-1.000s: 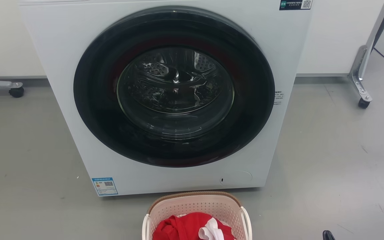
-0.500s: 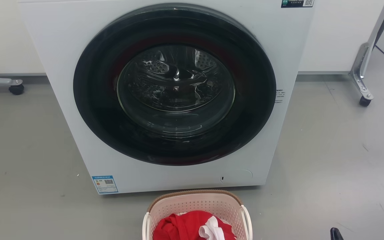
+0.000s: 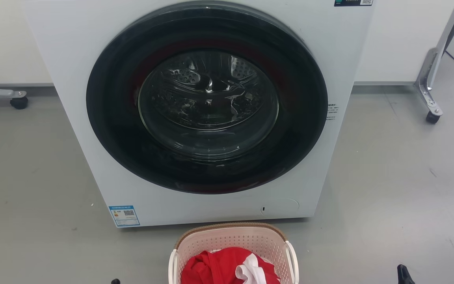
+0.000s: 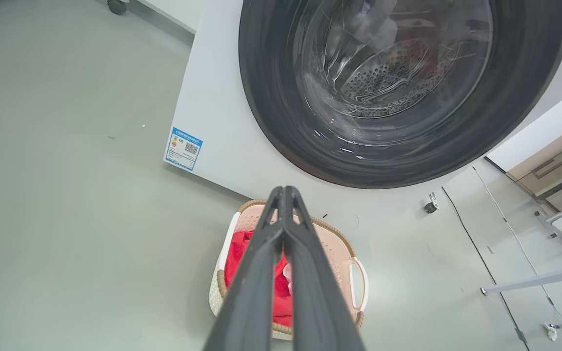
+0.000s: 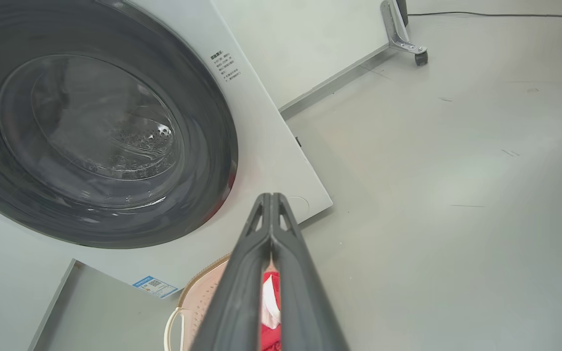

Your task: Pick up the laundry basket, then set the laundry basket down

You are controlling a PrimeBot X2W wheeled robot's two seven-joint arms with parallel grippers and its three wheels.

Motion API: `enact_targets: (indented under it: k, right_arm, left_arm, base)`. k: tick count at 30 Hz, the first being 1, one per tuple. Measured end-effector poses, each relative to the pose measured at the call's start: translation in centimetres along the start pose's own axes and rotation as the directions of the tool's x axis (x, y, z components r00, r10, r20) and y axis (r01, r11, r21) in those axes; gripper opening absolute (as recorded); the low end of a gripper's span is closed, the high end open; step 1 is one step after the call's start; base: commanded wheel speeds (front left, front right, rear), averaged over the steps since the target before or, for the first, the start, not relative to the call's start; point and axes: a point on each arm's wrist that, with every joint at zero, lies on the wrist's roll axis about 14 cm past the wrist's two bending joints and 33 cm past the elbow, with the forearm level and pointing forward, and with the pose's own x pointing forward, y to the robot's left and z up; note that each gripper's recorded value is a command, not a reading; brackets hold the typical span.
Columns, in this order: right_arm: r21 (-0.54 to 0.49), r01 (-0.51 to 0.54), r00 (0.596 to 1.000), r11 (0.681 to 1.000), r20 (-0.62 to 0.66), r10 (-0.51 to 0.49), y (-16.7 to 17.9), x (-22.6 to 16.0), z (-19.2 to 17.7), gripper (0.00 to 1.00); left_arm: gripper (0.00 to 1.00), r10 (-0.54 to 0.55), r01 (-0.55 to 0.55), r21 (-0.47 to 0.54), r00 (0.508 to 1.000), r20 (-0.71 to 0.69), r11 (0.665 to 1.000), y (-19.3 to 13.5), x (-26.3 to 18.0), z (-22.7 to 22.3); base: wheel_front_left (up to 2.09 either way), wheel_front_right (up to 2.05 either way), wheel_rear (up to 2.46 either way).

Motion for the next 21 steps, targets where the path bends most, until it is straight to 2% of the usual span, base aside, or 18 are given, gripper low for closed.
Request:
enact_targets:
  k: [11, 21]
  right_arm:
    - [0.152, 0.009, 1.0, 0.988, -0.021, -0.006, -0.3, 0.8, 0.1, 0.0]
    - [0.308, 0.02, 0.999, 0.951, -0.036, -0.01, -0.5, 1.5, 0.2, 0.0]
  left_arm:
    - [0.0, 0.0, -0.001, -0.144, 1.0, -0.006, 0.99, 0.2, 0.8, 0.6]
    - [0.0, -0.001, -0.003, -0.288, 1.0, -0.012, 0.958, 0.4, 1.5, 1.1]
  base:
    - [0.0, 0.0, 0.0]
    - [0.0, 0.0, 0.0]
